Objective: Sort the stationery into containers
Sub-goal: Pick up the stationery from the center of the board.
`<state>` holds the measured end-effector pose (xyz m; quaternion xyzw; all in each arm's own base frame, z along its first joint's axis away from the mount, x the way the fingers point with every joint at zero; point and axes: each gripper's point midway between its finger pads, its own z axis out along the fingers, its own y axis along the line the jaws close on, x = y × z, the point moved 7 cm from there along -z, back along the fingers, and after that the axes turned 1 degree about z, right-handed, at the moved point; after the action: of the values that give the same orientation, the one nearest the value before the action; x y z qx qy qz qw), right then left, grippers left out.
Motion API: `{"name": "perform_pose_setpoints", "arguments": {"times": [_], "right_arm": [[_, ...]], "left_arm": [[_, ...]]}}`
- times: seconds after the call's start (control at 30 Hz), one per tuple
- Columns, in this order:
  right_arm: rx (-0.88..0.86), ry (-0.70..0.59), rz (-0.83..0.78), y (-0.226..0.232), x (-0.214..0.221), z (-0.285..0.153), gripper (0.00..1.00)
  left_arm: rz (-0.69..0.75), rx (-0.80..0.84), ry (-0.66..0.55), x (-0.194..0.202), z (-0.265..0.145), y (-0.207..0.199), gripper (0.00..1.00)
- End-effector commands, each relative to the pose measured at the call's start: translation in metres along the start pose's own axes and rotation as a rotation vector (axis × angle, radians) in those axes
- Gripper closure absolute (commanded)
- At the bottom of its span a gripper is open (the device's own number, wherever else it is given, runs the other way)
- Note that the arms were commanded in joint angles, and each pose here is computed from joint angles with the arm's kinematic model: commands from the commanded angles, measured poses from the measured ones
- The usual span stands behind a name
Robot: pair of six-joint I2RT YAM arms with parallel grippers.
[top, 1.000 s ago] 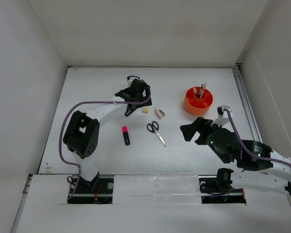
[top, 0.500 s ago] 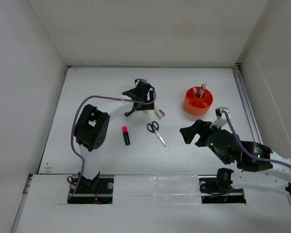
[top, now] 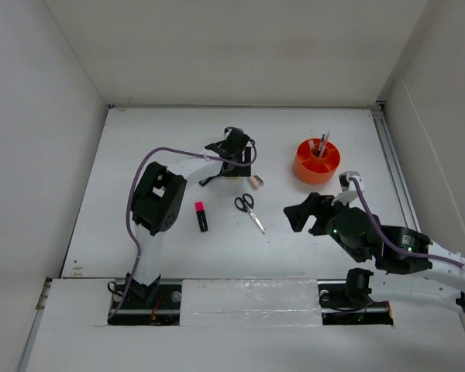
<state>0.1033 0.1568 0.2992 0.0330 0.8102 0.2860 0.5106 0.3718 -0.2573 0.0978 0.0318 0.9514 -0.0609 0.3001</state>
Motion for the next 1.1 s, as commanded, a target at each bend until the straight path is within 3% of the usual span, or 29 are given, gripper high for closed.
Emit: {"name": "perform_pose_setpoints", "arguments": {"times": [0.0, 0.5, 0.9, 1.07], "right_arm": [[-0.043, -0.014, 0.019, 0.006, -0.003, -0.002, 0.10], [-0.049, -0.020, 0.017, 0.003, -0.002, -0.003, 0.10], [-0.054, -0.024, 0.023, 0.000, -0.002, -0.005, 0.11], [-0.054, -0.025, 0.023, -0.002, -0.001, -0.005, 0.12]], "left_arm": [[0.020, -0.025, 0.002, -0.005, -0.001, -0.001, 0.30], [0.048, -0.096, 0.051, 0.015, 0.013, 0.007, 0.43], [0.055, -0.100, 0.038, 0.006, 0.013, 0.004, 0.51], [0.066, -0.087, 0.055, 0.007, 0.015, 0.002, 0.61]]}}
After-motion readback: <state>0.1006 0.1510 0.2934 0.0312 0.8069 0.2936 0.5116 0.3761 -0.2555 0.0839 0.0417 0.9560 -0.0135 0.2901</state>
